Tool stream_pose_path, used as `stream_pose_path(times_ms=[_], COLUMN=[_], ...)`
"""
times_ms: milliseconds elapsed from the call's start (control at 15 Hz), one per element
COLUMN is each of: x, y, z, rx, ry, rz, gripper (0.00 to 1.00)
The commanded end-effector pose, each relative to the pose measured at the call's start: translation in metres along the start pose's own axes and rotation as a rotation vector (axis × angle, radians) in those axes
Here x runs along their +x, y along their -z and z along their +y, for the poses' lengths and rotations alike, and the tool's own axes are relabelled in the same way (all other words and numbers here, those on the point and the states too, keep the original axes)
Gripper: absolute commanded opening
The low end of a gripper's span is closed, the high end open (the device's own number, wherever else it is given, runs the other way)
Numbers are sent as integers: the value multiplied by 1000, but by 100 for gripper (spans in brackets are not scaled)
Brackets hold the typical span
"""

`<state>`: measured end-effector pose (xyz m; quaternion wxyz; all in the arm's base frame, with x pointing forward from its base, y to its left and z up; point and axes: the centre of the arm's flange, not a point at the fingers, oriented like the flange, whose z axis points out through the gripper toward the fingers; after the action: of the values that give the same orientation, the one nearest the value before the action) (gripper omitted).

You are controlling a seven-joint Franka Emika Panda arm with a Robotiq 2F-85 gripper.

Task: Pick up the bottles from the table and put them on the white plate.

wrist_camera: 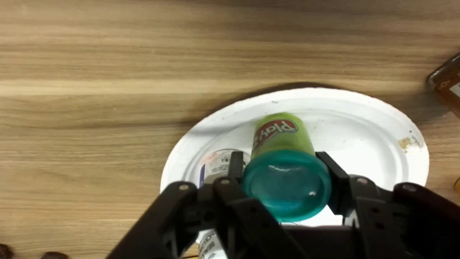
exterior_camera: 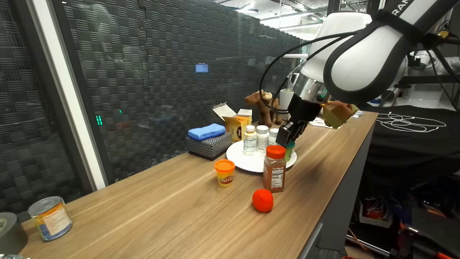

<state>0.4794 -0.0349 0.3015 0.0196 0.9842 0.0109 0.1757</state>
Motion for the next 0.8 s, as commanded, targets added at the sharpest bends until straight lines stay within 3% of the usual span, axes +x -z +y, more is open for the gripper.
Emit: stream_pose_path(times_ms=[0,533,600,667,733], x=[9,5,4,4,3], y=[-2,-12,-11,-9,-7], z=[-2,-4,-4,-5,-5], rx=[4,0,1,3,5], ry=[-40,-61,-63,-64,-65], rz=[25,34,40,42,40], gripper=[27,27,34,77,77])
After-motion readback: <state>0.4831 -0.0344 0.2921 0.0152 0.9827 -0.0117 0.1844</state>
